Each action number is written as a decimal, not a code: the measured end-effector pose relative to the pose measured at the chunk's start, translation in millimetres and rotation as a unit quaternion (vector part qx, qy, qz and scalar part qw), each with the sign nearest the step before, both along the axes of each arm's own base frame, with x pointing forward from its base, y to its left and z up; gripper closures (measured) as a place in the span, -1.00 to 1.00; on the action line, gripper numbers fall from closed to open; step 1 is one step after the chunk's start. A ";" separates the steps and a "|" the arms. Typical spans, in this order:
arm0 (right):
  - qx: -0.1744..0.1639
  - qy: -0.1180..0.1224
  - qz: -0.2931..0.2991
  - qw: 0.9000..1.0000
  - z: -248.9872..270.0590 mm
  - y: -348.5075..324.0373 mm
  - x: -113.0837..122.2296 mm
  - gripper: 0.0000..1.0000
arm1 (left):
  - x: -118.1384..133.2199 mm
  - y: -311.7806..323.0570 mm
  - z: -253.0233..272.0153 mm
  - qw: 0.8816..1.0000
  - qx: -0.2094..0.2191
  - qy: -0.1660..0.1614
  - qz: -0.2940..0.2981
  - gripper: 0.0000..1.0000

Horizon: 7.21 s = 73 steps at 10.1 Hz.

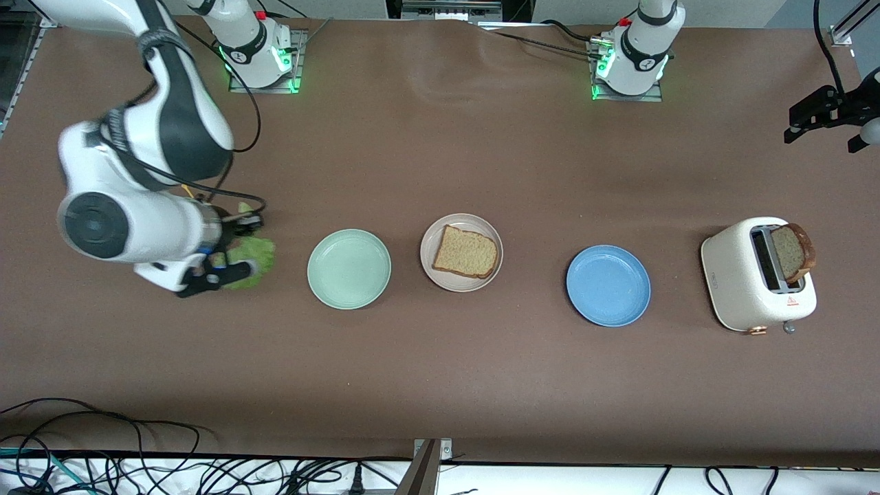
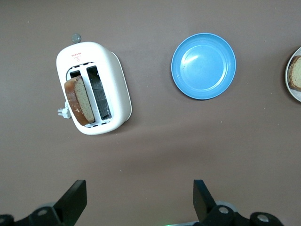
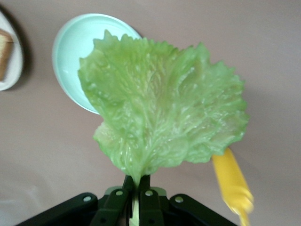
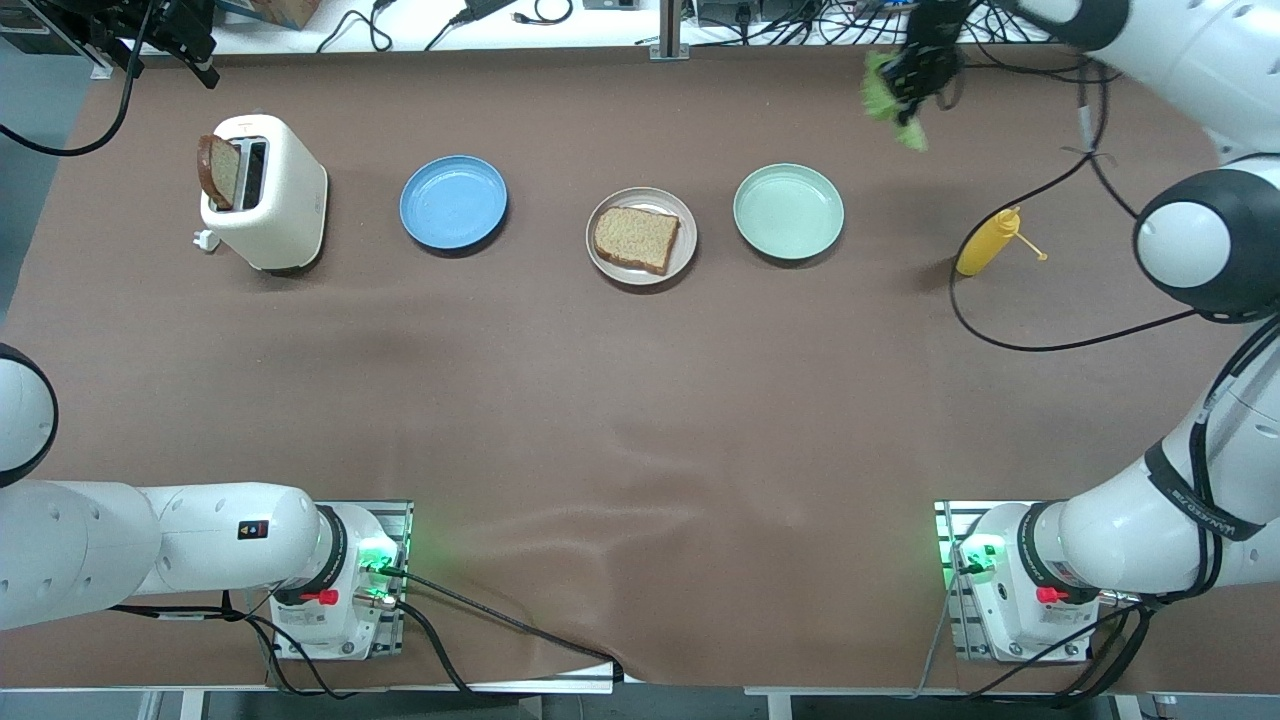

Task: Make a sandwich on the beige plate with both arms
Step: 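Lift the lettuce with the right gripper and carry it toward the beige plate, then lower the lettuce onto the bread and open the right gripper, then move the right gripper back toward the yellow mustard bottle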

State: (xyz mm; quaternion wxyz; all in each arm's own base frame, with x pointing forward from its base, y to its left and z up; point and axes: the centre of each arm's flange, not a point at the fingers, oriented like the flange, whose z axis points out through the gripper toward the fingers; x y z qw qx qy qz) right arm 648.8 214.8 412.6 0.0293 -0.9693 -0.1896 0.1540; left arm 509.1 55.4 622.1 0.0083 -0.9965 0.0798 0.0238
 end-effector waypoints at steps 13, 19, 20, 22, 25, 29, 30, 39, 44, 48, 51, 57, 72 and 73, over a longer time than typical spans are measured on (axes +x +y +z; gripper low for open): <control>0.061 -0.146 0.266 0.951 -161.4 328.9 -139.2 0.88 | 0.5 30.6 -3.6 1.000 -0.001 0.003 0.029 -1.00; 0.021 -0.190 0.310 0.931 -191.0 324.1 -129.2 0.88 | 0.6 30.5 -3.5 1.000 -0.001 0.003 0.028 -1.00; 0.025 -0.198 0.309 0.930 -196.6 323.4 -126.1 0.88 | 0.6 30.5 -3.4 1.000 -0.001 0.003 0.028 -1.00; 0.030 -0.202 0.311 0.928 -200.2 326.5 -127.3 0.88 | 0.6 30.5 -3.4 1.000 -0.001 0.003 0.028 -1.00; 0.035 -0.210 0.309 0.927 -195.0 328.5 -124.4 0.35 | 0.6 30.5 -3.3 1.000 -0.001 0.003 0.028 -1.00; 0.036 -0.220 0.304 0.926 -182.7 328.5 -115.3 -0.69 | 0.6 30.5 -3.3 1.000 -0.001 0.003 0.028 -1.00; 0.029 -0.215 0.301 0.929 -178.0 325.8 -111.7 -1.00 | 0.6 30.5 -3.3 1.000 -0.001 0.003 0.028 -1.00; 0.007 -0.055 0.004 0.998 45.7 -2.9 9.4 -1.00 | 1.0 30.9 -3.0 1.000 -0.001 0.002 0.029 -1.00; -0.057 -0.030 -0.108 0.992 102.8 -157.4 -23.1 -1.00 | 1.8 31.1 -3.7 1.000 -0.001 0.003 0.029 -1.00; -0.042 -0.099 -0.111 0.988 53.9 -208.9 -104.3 -1.00 | 2.4 31.1 -4.0 1.000 -0.001 0.003 0.029 -1.00; -0.010 -0.168 -0.023 0.986 -12.9 -252.1 -144.3 -1.00 | 2.4 31.2 -4.1 1.000 -0.001 0.003 0.029 -1.00; 0.212 -0.254 0.169 0.928 -72.0 -310.4 -184.9 -1.00 | 2.4 31.2 -4.1 1.000 -0.001 0.003 0.029 -1.00; 0.496 -0.388 0.281 0.724 -199.6 -438.3 -175.6 -1.00 | 2.7 30.1 -4.1 1.000 -0.001 0.003 0.028 -1.00; 0.509 -0.391 0.284 0.712 -208.0 -436.1 -170.1 -1.00 | 2.7 30.2 -4.0 1.000 -0.001 0.003 0.028 -1.00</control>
